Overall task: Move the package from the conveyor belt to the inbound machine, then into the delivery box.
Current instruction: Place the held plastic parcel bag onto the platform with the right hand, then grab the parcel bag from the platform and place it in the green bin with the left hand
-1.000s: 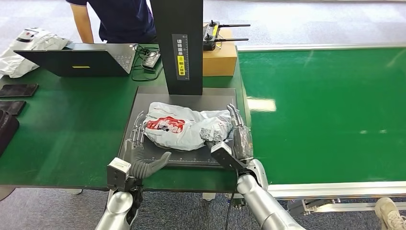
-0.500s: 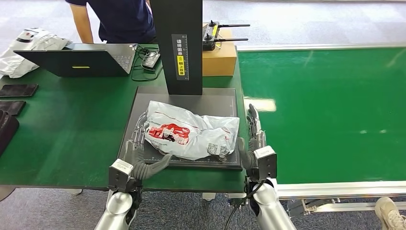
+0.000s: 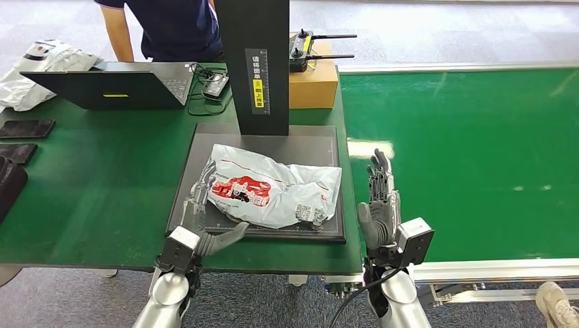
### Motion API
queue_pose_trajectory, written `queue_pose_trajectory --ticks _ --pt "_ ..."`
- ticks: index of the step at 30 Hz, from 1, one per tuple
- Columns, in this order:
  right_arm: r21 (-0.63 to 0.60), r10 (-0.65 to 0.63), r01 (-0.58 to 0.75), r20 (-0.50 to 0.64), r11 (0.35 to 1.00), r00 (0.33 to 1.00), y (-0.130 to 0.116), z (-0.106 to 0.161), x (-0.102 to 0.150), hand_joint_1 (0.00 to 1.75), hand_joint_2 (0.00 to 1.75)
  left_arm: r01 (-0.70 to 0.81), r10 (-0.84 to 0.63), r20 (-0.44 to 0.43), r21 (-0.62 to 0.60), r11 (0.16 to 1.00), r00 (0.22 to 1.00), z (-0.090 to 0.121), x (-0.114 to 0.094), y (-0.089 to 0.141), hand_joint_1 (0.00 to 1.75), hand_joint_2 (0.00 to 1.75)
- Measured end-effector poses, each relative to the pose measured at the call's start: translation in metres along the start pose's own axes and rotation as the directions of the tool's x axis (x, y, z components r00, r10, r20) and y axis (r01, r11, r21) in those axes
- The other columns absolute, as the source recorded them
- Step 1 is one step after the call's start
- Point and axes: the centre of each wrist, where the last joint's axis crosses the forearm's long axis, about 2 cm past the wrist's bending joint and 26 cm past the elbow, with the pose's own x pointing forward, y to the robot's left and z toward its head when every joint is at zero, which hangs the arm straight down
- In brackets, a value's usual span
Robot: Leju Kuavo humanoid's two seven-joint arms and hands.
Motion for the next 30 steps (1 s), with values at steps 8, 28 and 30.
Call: queue_pose_trajectory --ticks 8,28,30 --pt "0.015 -0.012 0.013 -0.011 1.0 1.0 -0.004 0.006 0.002 0.0 1.75 0.183 -0.183 0.017 0.01 0.983 0.983 -0.018 0.004 0.012 0.0 1.75" --pt "0.062 0.043 -0.036 -0.127 0.997 0.991 -0.005 0.033 -0.007 0.0 1.75 0.26 -0.226 0.143 -0.297 0.919 0.963 -0.094 0.009 0.022 0.0 1.75" --pt "0.052 0.048 -0.041 -0.143 0.998 0.989 -0.005 0.037 -0.008 0.0 1.75 0.256 -0.22 0.139 -0.351 0.901 0.966 -0.101 0.009 0.02 0.0 1.75"
